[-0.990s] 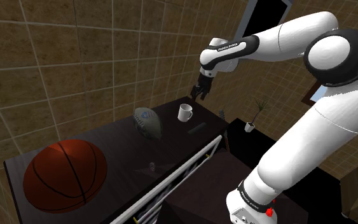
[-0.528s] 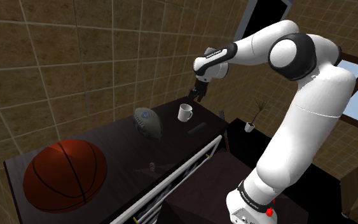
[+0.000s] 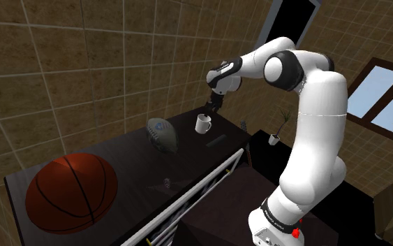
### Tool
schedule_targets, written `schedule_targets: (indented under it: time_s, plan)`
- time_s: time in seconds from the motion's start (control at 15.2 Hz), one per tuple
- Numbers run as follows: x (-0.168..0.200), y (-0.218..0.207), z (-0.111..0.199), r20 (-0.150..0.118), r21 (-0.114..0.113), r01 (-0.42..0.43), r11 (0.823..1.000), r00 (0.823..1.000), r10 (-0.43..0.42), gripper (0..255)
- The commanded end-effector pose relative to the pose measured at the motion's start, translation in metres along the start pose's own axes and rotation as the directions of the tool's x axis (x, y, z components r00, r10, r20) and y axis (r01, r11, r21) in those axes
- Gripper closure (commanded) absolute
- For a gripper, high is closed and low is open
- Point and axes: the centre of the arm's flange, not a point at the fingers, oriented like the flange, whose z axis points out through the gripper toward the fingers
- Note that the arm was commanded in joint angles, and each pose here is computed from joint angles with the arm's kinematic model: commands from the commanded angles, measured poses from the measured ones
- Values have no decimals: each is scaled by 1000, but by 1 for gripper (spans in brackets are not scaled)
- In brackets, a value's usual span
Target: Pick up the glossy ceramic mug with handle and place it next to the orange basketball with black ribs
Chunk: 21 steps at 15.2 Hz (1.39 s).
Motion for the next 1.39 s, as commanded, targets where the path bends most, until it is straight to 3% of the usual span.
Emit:
schedule_targets:
  time_s: [0.0,0.46,0.99,1.06,1.32]
  plan:
    - [11,13,13,-2,0,0,1000,1000,0,0]
    - [11,13,53,-2,0,0,1000,1000,0,0]
    - [11,13,53,-2,0,0,1000,1000,0,0]
    - [11,13,53,-2,0,0,1000,1000,0,255]
    - [11,13,53,-2,0,0,1000,1000,0,255]
